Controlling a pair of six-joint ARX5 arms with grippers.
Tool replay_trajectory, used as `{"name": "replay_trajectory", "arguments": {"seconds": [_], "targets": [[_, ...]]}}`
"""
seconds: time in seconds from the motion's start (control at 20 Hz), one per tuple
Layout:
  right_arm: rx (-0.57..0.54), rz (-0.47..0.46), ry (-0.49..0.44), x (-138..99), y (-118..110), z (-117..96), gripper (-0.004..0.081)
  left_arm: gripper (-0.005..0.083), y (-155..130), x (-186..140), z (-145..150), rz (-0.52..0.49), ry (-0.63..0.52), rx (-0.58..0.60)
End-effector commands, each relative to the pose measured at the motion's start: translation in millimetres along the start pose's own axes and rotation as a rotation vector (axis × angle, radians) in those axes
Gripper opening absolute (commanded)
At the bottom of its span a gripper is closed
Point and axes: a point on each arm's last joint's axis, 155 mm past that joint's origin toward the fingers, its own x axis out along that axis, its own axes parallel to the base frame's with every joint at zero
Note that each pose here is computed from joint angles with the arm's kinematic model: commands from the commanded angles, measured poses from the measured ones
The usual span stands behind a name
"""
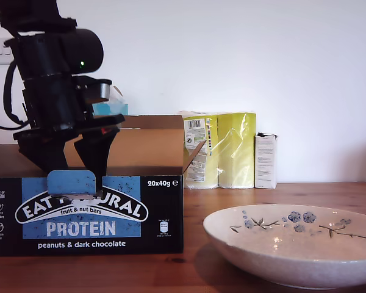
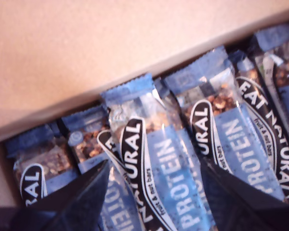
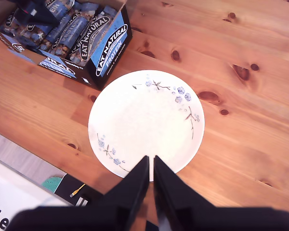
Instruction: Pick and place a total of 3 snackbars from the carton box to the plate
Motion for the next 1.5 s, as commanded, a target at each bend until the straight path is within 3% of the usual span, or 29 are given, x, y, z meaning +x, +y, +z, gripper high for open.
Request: {"name": "replay_trajectory", "arguments": {"seconds": [0.0,0.1,0.25,0.35,0.7,0.95,1.15,1.45], "targets": [[-0.006,0.002,-0.002,1,1,0,-0.0013,0.0548,-1,9,-5,-0.005,0.025,-0.005],[-0.006,0.002,-0.002,1,1,0,-0.0013,0.0486,-2,9,-7,-0.01,0.033,-0.006],[-0.006,0.002,-0.003,1,1,0,-0.0013,0.0283,-2,7,-3,-0.011,0.025,-0.005],[-0.006,0.002,-0.002,1,1,0,-0.0013,0.0214,-3,3,1,-0.012,0.02,-0.003],[-0.006,0.003,-0.013,0,1,1,-0.0013,0.021,-6,-31,20,-0.011,0.027,-0.003],[0.0,-0.04,-0.1,-22,-8,0,-0.0013,0.021,-22,-70,41,-0.028,0.0,0.021],[0.018,-0.074,-0.121,-37,-16,-13,-0.0013,0.021,-84,-89,56,-0.134,-0.071,0.139],[0.026,-0.09,-0.13,-51,-20,-31,-0.0013,0.021,-214,-109,64,-0.298,-0.263,0.382]]}}
